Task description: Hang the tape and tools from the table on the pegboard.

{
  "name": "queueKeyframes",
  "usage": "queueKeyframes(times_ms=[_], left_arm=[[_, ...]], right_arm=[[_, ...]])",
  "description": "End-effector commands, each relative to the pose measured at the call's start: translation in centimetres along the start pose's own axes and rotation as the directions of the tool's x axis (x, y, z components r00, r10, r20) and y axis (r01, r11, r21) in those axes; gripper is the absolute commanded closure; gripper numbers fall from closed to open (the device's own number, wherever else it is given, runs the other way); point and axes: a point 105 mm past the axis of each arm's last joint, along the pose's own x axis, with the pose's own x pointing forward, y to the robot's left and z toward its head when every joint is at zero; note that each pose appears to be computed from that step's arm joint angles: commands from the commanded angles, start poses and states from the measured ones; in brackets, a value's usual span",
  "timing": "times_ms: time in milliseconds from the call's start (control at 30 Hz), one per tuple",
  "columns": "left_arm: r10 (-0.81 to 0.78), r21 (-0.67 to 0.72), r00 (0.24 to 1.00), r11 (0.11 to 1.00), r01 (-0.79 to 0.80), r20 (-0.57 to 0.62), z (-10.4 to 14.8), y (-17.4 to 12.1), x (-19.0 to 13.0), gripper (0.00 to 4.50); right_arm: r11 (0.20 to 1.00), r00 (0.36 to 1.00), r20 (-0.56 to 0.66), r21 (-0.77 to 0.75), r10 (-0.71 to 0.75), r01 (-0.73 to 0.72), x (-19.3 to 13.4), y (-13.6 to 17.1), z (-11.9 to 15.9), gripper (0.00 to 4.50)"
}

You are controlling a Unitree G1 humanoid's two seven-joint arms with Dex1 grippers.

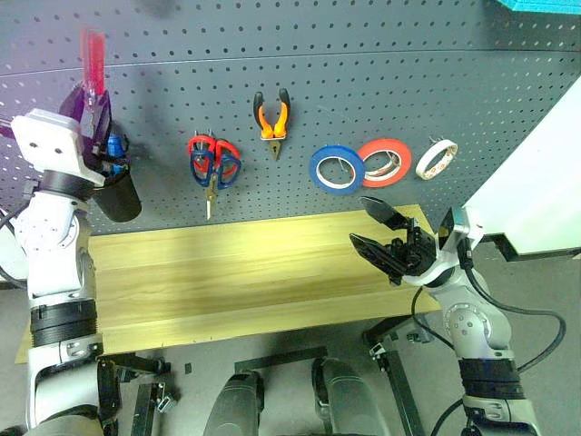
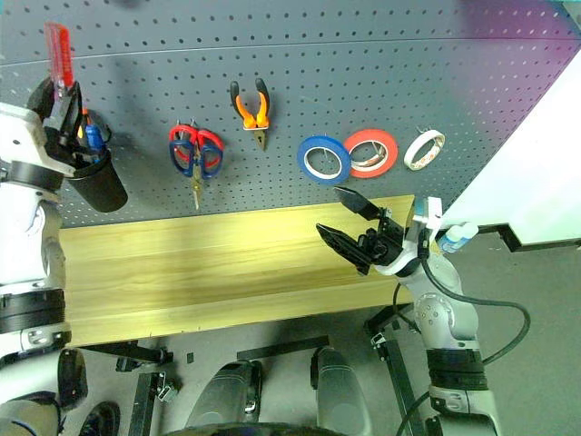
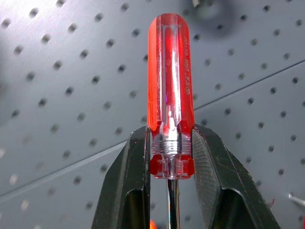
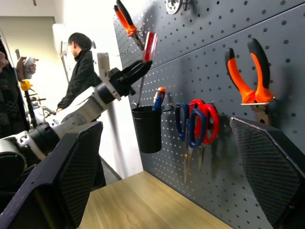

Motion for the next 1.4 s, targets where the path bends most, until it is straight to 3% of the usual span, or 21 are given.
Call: queueKeyframes(times_ms=[33, 333, 567, 900, 933, 1400], left_arm=[[0.062, -0.005, 0.997, 0.998, -0.062, 0.043, 0.6, 1.8, -0.5, 3.66], [0.117, -0.046, 0.991, 0.992, -0.120, -0.062, -2.4, 2.3, -2.9, 3.66], [0.211, -0.020, 0.948, 0.975, -0.222, -0.237, -5.9, 3.6, -5.3, 3.66], [0.192, -0.082, 0.959, 0.974, -0.212, -0.208, -5.2, 2.7, -4.7, 0.21], [0.190, -0.085, 0.960, 0.974, -0.211, -0.206, -5.2, 2.7, -4.7, 0.04], [0.176, -0.153, 0.984, 0.973, -0.174, 0.001, -0.1, 1.7, -2.4, 0.04]], right_arm=[[0.999, 1.000, 0.011, -0.041, 0.012, -0.011, 0.0, 0.3, 1.2, 0.00], [0.999, 1.000, 0.001, -0.045, 0.014, -0.014, 0.1, 0.2, 1.4, 0.00], [0.999, 1.000, -0.006, -0.034, 0.007, -0.007, 0.0, 0.2, 1.2, 0.00], [1.000, 1.000, -0.007, -0.027, 0.000, 0.000, 0.1, 0.2, 1.0, 0.00], [1.000, 1.000, -0.006, -0.027, -0.001, 0.001, 0.1, 0.2, 1.0, 0.00], [1.000, 1.000, -0.009, -0.020, -0.006, 0.006, 0.1, 0.1, 0.9, 0.00]])
